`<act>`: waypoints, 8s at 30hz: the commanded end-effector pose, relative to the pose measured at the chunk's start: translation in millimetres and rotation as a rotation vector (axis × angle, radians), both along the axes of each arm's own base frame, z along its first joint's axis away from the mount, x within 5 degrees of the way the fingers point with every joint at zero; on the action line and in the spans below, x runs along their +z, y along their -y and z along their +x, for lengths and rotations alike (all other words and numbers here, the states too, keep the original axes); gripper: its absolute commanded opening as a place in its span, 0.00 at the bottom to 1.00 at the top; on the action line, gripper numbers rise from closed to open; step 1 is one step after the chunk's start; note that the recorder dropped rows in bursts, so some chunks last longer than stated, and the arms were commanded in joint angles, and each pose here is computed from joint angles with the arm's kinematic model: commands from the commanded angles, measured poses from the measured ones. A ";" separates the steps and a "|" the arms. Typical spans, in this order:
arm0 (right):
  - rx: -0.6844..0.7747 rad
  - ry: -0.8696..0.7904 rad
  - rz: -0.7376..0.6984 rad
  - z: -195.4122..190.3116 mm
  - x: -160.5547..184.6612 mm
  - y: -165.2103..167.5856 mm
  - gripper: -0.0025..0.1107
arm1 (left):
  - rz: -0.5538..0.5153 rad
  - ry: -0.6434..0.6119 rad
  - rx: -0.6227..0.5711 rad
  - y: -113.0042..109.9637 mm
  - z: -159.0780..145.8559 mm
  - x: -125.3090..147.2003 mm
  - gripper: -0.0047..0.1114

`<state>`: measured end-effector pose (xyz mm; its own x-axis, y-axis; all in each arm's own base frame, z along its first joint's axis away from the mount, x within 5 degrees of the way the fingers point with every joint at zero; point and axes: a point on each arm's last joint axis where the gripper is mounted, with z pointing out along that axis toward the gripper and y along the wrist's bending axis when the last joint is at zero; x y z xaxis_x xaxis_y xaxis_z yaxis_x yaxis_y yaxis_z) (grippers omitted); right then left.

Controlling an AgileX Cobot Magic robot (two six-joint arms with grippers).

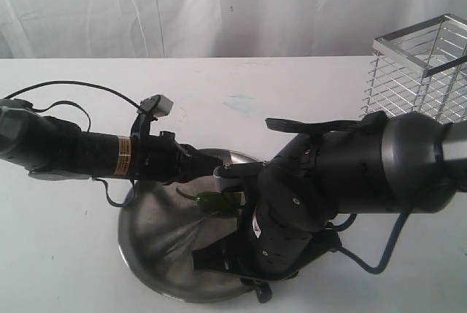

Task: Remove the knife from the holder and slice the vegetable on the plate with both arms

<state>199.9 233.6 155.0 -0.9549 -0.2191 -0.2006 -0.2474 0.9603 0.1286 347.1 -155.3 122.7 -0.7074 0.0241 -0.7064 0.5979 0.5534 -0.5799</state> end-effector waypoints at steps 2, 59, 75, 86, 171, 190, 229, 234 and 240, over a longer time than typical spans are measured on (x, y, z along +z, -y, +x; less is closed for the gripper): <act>-0.008 0.001 -0.005 0.8 0.6 0.6 0.02 | 0.088 0.066 -0.004 11.5 -3.2 -0.4 0.04; -0.004 -0.016 -0.115 12.4 -0.8 22.4 0.02 | 0.334 -0.024 -0.068 24.9 -6.1 -45.8 0.04; 0.068 -0.155 -0.113 2.5 -1.8 25.1 0.02 | 0.251 -0.032 -0.113 30.8 -9.8 -40.9 0.04; 0.005 -0.069 -0.029 23.8 -6.2 25.3 0.02 | 0.236 -0.050 -0.149 32.4 -13.3 -40.5 0.04; 0.161 -0.259 0.088 31.1 8.0 -10.1 0.02 | -0.070 0.202 0.037 -67.9 11.2 89.4 0.04; 0.131 -0.354 0.132 25.2 5.3 -21.2 0.02 | -0.114 0.183 0.013 -64.7 8.5 92.0 0.04; 0.104 -0.312 0.078 27.6 3.3 -19.0 0.02 | 0.233 -0.138 -0.154 -3.5 -6.6 -43.4 0.04; 0.093 -0.333 0.051 22.5 -4.3 -13.2 0.02 | 0.240 -0.152 -0.174 1.1 -10.0 -44.8 0.04; 0.082 -0.362 0.018 14.8 -14.6 -5.1 0.02 | 0.272 -0.239 -0.109 -2.6 -9.8 -48.9 0.04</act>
<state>216.2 244.1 144.4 -0.9400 -0.3132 0.1355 -0.2710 0.9264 0.2615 347.6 -157.6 99.3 -0.7991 0.1795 -0.5738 0.5594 0.5716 -0.6002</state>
